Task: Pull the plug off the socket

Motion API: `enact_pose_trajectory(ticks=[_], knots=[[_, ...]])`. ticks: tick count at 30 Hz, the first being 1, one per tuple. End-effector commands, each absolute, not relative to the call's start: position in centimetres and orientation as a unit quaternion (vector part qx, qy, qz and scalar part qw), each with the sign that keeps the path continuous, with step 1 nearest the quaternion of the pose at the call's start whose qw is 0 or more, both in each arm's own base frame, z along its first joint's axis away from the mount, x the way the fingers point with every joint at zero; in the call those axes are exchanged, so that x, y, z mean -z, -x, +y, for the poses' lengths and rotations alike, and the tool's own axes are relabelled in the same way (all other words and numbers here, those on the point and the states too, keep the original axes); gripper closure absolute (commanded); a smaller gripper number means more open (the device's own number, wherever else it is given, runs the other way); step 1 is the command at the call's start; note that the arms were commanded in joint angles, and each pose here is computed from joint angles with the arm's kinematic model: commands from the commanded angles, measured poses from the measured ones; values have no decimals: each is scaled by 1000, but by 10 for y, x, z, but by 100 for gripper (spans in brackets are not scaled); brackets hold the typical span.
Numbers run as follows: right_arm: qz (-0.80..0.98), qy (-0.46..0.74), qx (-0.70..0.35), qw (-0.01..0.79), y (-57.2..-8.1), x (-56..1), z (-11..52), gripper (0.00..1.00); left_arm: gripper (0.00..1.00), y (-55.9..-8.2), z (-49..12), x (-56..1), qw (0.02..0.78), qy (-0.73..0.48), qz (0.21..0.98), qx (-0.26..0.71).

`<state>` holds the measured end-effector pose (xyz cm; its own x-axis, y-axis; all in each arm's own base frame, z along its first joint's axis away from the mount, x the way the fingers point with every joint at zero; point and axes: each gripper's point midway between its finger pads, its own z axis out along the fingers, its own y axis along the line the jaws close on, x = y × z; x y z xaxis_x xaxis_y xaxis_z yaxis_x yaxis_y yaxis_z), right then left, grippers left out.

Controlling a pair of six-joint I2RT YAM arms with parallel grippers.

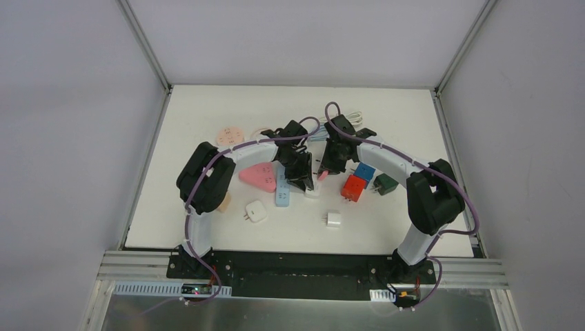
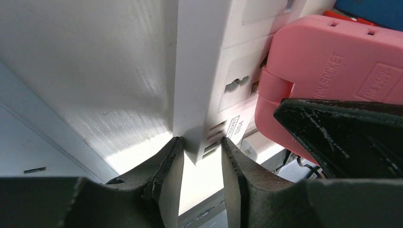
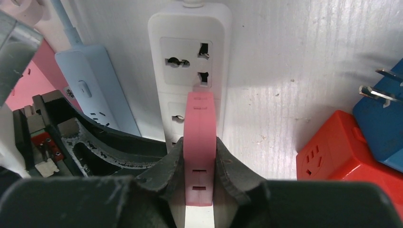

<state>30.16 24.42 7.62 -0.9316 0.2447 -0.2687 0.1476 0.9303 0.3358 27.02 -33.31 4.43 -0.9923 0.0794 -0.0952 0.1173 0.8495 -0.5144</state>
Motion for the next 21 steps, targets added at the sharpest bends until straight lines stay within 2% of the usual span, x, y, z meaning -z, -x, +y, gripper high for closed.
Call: enact_pose_trajectory(ticks=[1,8,11,15,21], knots=[[961,-97,-198,166,-308,-113,256,100,69,-261,-305,-15,24,-58,980,189],[951,-35,-258,169,-301,-127,270,100,74,-256,-298,-2,10,-44,985,168],[957,-8,-216,196,-302,-113,259,100,74,-257,-297,-2,13,-43,986,163],[970,-28,-143,192,-299,-93,234,100,75,-259,-297,-3,17,-41,986,162],[958,-65,-163,228,-308,-116,229,100,73,-263,-298,-5,22,-43,986,161]])
